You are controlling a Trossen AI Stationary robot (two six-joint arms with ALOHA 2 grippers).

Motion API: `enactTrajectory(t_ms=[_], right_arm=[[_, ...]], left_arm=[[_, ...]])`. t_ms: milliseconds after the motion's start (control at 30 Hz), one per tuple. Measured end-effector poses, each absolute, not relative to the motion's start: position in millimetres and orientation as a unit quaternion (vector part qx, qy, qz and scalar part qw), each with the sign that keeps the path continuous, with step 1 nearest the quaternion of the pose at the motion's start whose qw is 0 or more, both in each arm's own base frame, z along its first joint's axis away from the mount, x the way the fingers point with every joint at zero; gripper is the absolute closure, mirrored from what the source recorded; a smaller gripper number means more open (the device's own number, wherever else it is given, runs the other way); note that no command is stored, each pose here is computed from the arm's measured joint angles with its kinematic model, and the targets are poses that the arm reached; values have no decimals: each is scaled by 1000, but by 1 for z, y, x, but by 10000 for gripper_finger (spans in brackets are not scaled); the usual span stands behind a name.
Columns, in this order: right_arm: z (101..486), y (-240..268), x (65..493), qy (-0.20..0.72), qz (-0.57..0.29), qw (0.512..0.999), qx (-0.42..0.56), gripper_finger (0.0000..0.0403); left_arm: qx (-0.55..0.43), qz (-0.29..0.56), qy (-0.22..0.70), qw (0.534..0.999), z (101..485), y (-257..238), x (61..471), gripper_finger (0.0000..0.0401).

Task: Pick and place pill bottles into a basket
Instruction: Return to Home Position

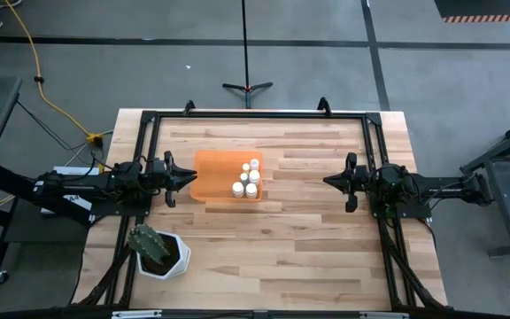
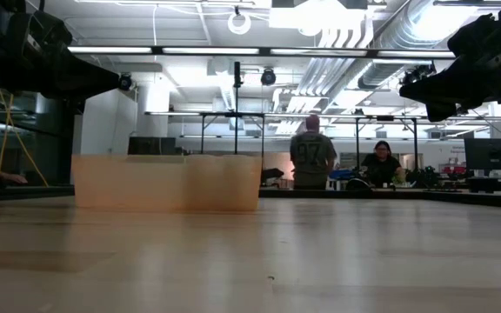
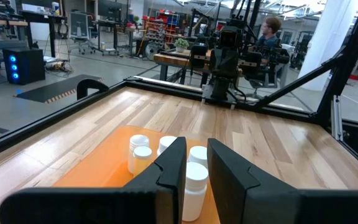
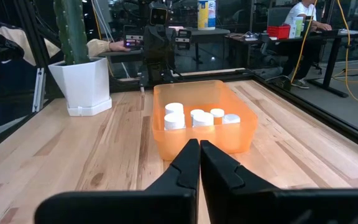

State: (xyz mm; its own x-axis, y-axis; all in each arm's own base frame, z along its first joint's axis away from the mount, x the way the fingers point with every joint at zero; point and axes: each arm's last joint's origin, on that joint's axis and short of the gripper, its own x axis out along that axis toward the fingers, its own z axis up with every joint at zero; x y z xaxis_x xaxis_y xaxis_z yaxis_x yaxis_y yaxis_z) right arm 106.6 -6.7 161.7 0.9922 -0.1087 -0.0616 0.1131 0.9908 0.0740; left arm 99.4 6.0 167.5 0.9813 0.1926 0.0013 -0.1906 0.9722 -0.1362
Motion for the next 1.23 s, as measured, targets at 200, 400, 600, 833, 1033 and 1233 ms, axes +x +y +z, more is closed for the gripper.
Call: enactTrajectory(t_ms=[200,400,600,833,1033,1233], right_arm=[[162,-7,107,29,-56,997,39,399],[162,-7,107,29,-56,997,39,401],[162,-7,107,28,-56,997,39,396],[162,-7,107,29,-55,997,39,402],[162,-7,107,29,-56,997,39,402],[162,-7,107,29,-56,997,39,402]], left_arm=[[-68,96,-7,993,167,6,99,302],[-68,96,-7,993,168,6,99,299],[-68,97,-7,993,168,6,99,302],[-68,96,-7,993,167,6,99,300],[-68,97,-7,993,168,6,99,300],[-68,97,-7,993,167,6,99,300]])
